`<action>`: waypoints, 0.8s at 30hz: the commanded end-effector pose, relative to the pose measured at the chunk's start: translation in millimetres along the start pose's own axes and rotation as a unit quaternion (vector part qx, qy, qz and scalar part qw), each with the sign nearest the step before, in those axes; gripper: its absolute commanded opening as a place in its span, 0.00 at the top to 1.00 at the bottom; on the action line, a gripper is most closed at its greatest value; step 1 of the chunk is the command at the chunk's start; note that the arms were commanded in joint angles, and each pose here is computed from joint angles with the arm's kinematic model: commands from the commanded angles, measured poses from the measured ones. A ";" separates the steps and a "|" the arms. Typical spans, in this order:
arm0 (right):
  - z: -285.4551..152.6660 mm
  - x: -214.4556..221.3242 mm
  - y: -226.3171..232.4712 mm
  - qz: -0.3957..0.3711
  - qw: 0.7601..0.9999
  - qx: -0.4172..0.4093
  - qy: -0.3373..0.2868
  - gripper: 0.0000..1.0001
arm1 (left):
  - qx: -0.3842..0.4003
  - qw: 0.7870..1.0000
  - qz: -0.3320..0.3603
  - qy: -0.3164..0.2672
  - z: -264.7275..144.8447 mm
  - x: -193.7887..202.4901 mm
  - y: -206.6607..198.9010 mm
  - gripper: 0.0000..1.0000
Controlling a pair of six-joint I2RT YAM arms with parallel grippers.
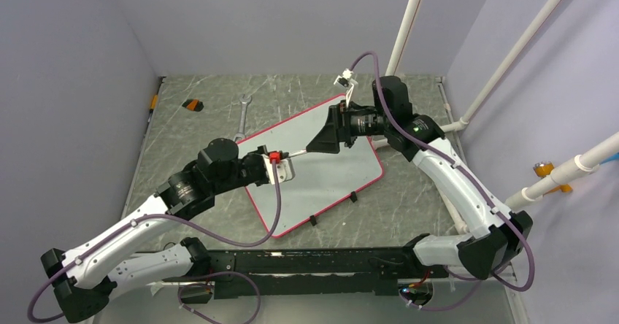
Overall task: Write a sentence on the whiteboard
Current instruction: Pass from the left arm to the right
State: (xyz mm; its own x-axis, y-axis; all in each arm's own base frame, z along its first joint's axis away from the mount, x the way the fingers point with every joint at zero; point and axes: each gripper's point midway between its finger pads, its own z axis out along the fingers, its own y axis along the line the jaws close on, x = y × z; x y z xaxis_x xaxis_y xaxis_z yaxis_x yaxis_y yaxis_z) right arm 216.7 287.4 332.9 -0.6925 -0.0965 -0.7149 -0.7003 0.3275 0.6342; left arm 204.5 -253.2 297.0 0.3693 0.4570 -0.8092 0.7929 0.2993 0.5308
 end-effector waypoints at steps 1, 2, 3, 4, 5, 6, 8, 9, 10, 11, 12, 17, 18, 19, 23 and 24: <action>2.7 6.4 5.6 -0.016 0.999 -0.035 0.010 0.21 | 0.000 1.000 -0.008 -0.024 5.2 -6.7 0.3 1.00; 4.1 8.2 5.4 -0.014 0.999 -0.040 0.012 0.22 | 0.002 1.000 -0.008 -0.025 5.6 -6.5 -0.5 1.00; 5.3 9.0 4.3 -0.013 0.999 -0.042 0.013 0.23 | 0.003 1.000 -0.009 -0.026 6.0 -6.7 -1.3 1.00; 6.3 10.5 3.3 -0.011 0.999 -0.044 0.015 0.25 | 0.003 1.000 -0.010 -0.026 5.9 -6.3 -1.5 1.00; 7.4 11.9 2.1 -0.009 0.999 -0.045 0.018 0.26 | 0.004 1.000 -0.010 -0.025 6.7 -5.6 -1.8 1.00; 8.9 13.9 1.0 -0.006 0.999 -0.046 0.022 0.27 | 0.005 1.000 -0.011 -0.024 7.0 -5.2 -2.0 1.00; 11.7 16.0 -1.4 -0.003 0.999 -0.047 0.027 0.30 | 0.008 1.000 -0.013 -0.022 8.3 -4.2 -3.0 1.00; 13.0 16.8 -2.0 -0.001 0.998 -0.048 0.029 0.31 | 0.010 1.000 -0.013 -0.020 8.8 -3.2 -4.2 1.00; 14.6 17.2 -4.0 0.001 0.998 -0.047 0.030 0.31 | 0.012 1.000 -0.014 -0.020 9.5 -3.2 -4.8 1.00; 16.3 17.5 -6.6 0.004 0.998 -0.045 0.031 0.33 | 0.013 1.000 -0.016 -0.019 9.8 -2.8 -5.3 1.00; 18.1 18.6 -8.0 0.008 0.998 -0.045 0.035 0.34 | 0.016 1.000 -0.017 -0.020 10.2 -2.5 -6.6 1.00; 27.0 23.7 -9.2 0.018 0.997 -0.050 0.050 0.46 | 0.018 0.999 -0.023 -0.029 10.6 -2.6 -10.2 1.00; 29.3 24.5 -9.3 0.019 0.997 -0.051 0.051 0.48 | 0.015 0.999 -0.024 -0.030 10.3 -2.8 -9.2 1.00; 30.9 24.7 -9.4 0.019 0.997 -0.052 0.052 0.48 | 0.011 0.999 -0.026 -0.029 10.3 -1.7 -8.4 1.00; 38.5 23.8 -8.0 0.018 0.997 -0.057 0.054 0.49 | 0.009 0.999 -0.027 -0.029 11.2 0.5 -9.2 1.00; 40.3 24.2 -8.1 0.018 0.997 -0.057 0.056 0.49 | 0.009 0.999 -0.027 -0.027 12.0 1.3 -9.4 1.00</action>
State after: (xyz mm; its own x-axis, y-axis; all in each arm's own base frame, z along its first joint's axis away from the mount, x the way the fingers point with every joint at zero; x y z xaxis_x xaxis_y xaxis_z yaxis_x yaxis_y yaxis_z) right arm 211.3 310.6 286.8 -0.7627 -0.2003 -0.6150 -0.6463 0.2716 0.7131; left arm 202.9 -262.7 273.5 0.3300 0.4460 -0.8320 0.8314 0.2801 0.4800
